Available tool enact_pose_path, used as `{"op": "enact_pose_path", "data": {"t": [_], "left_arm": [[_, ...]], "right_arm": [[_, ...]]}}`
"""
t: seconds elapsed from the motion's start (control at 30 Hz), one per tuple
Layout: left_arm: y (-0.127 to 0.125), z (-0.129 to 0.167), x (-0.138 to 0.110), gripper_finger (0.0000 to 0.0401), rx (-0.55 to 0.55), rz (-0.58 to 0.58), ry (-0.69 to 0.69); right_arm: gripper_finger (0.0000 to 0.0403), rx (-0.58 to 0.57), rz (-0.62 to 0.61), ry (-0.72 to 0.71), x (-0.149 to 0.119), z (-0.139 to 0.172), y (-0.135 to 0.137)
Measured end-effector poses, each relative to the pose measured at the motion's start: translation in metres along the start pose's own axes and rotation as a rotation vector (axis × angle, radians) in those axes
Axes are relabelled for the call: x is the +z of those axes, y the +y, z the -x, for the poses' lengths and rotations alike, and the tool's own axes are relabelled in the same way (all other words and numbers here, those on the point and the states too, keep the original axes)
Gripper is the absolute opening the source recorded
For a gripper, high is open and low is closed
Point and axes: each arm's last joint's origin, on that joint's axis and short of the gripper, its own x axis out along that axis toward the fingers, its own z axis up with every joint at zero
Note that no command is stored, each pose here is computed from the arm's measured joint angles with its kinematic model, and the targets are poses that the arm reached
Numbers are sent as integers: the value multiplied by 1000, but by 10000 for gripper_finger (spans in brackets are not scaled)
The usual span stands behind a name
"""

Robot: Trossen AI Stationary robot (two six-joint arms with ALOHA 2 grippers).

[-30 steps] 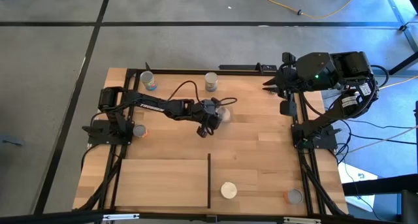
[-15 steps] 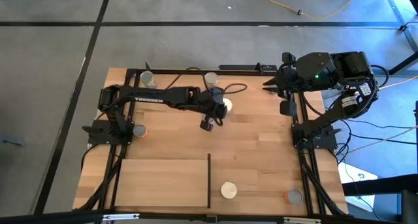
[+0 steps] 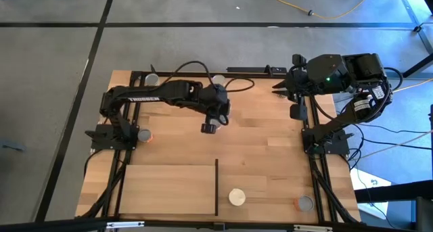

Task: Pick and place cans onto a shelf
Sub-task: Put the canned tomatoes on the shelf

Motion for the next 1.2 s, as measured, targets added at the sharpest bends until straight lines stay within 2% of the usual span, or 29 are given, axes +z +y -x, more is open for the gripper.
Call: {"op": "enact_pose_path", "data": {"t": [0.23,0.33,0.6,1.03,1.2], "left_arm": [[-11,38,-11,0,8,99,37],[-17,61,-14,0,22,148,8],[-44,116,-35,0,41,300,16],[-107,154,-64,0,50,430,133],[-134,169,-71,0,14,491,83]], "right_arm": [[63,0,8,0,0,0,0],[63,-1,22,1,0,0,0],[63,-25,21,3,0,0,-1],[63,-69,6,-2,1,0,-3],[63,-112,-34,1,1,0,-4]]}}
